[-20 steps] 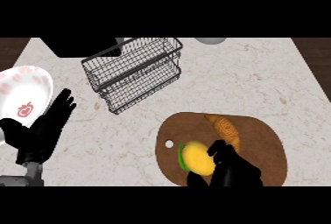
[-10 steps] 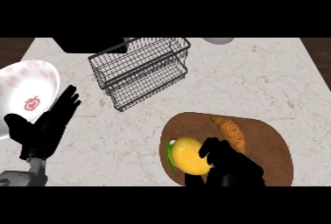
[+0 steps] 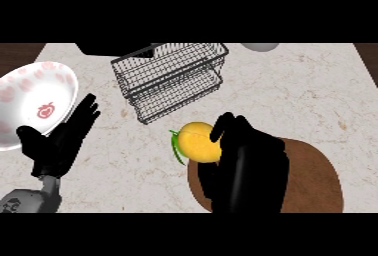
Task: Pick the lemon from the cutting board and place it in the tiered basket
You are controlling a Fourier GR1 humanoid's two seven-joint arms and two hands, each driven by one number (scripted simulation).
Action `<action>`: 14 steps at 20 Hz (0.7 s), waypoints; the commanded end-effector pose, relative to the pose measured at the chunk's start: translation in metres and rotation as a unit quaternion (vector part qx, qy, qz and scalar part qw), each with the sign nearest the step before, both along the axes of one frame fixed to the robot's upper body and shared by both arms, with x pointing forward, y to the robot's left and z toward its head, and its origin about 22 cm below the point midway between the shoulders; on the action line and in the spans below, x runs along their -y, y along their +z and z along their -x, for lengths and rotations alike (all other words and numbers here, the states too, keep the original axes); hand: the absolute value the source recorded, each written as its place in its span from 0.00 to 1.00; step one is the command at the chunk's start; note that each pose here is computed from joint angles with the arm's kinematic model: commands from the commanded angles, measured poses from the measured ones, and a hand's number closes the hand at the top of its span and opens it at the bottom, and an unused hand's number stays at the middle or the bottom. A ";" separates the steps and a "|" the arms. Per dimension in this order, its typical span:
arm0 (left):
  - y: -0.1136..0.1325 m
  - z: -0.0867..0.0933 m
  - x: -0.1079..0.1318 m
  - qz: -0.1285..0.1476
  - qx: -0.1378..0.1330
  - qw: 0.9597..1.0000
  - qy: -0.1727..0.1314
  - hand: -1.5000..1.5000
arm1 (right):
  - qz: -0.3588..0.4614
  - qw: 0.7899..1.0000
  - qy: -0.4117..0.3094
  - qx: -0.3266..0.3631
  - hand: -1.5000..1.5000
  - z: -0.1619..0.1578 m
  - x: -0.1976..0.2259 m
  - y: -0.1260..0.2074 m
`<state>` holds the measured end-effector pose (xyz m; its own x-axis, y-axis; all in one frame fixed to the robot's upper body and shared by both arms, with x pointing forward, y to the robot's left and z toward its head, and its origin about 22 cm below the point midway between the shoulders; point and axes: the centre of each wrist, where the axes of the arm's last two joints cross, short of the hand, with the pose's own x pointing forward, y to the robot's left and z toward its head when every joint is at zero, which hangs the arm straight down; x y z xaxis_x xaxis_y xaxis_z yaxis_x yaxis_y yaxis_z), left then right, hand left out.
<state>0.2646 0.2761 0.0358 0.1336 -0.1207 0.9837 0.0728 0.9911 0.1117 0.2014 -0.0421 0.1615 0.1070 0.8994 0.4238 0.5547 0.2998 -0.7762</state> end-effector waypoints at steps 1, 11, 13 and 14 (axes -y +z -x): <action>0.004 -0.003 0.000 -0.002 -0.001 1.000 -0.012 0.50 | -0.076 0.993 -0.085 -0.039 1.00 -0.033 -0.011 0.019; 0.003 -0.010 0.015 0.003 0.004 1.000 -0.022 0.50 | -0.091 0.985 -0.119 -0.087 1.00 -0.101 -0.025 0.036; 0.003 -0.012 0.021 0.001 0.011 1.000 -0.010 0.50 | -0.106 0.984 -0.117 -0.088 1.00 -0.112 -0.025 0.047; 0.004 -0.017 0.016 0.003 0.003 1.000 -0.023 0.50 | -0.103 0.983 -0.115 -0.095 1.00 -0.114 -0.030 0.044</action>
<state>0.2753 0.2602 0.0377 0.1212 -0.1228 0.9850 0.1077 0.9881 0.1100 0.2992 -0.0236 0.1984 0.2036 0.8745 0.4402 0.4885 0.2990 -0.8197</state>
